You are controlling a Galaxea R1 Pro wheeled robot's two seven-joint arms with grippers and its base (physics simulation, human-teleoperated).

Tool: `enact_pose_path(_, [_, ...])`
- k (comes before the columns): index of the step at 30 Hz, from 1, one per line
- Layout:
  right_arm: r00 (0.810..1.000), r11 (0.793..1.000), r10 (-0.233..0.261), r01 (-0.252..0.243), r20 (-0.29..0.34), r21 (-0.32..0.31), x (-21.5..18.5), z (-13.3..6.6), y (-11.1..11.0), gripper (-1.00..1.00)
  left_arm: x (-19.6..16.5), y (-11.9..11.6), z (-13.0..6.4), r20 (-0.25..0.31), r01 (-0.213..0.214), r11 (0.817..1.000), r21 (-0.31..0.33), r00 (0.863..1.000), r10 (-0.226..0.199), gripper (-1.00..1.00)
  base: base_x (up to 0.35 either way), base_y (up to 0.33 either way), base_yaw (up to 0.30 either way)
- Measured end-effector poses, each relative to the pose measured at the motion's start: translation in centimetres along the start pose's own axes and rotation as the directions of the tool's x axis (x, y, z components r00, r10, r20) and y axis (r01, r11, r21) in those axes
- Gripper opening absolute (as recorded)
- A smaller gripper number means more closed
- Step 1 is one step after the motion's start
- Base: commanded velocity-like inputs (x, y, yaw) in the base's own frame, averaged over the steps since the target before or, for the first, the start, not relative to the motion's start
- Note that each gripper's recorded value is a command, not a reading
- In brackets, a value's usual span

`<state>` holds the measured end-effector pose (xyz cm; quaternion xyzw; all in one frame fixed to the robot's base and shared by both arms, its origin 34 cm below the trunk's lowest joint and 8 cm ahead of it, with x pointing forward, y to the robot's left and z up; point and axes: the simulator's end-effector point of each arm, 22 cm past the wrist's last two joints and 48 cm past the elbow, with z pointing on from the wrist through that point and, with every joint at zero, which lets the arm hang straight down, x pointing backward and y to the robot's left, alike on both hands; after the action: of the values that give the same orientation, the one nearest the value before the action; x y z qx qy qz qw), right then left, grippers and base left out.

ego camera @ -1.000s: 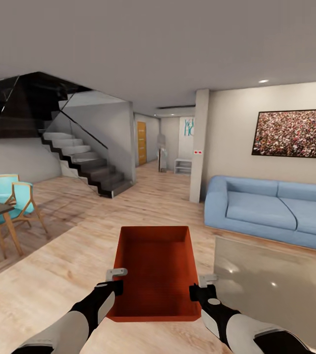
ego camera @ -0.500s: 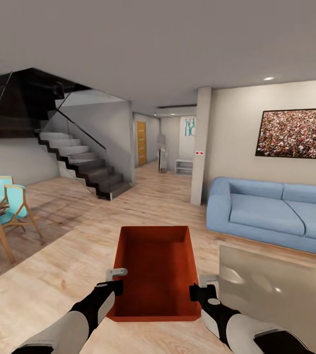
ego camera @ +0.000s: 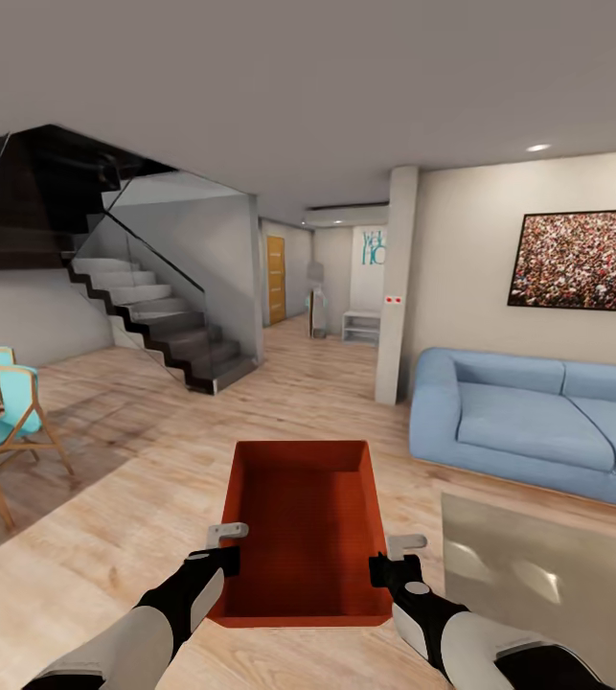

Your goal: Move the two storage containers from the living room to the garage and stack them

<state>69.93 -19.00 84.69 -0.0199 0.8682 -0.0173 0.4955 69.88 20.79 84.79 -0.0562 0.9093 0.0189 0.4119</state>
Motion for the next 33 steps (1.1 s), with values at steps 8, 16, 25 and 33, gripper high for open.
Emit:
enact_pose_path(8, [1.000,1.000,0.000,0.000,-0.001,0.000,0.02,0.00,0.00,-1.00,0.02,0.00,0.00,-0.001,0.000,1.000,0.000,1.000,0.000,-1.00,0.321,0.074,0.000])
enact_pose_path(16, [1.000,1.000,0.000,0.000,-0.001,0.000,0.03,0.00,0.01,-1.00,0.03,0.01,0.00,-0.001,0.000,1.000,0.000,1.000,0.000,-1.00,0.321,0.074,0.000])
enact_pose_path(25, [1.000,1.000,0.000,0.000,-0.001,0.000,0.02,0.00,0.00,-1.00,0.02,0.01,0.00,-0.001,0.000,1.000,0.000,1.000,0.000,-1.00,0.321,0.074,0.000])
enact_pose_path(33, [1.000,1.000,0.000,0.000,-0.001,0.000,0.02,0.00,0.01,-1.00,0.03,0.01,0.00,-0.001,0.000,1.000,0.000,1.000,0.000,-1.00,0.321,0.074,0.000])
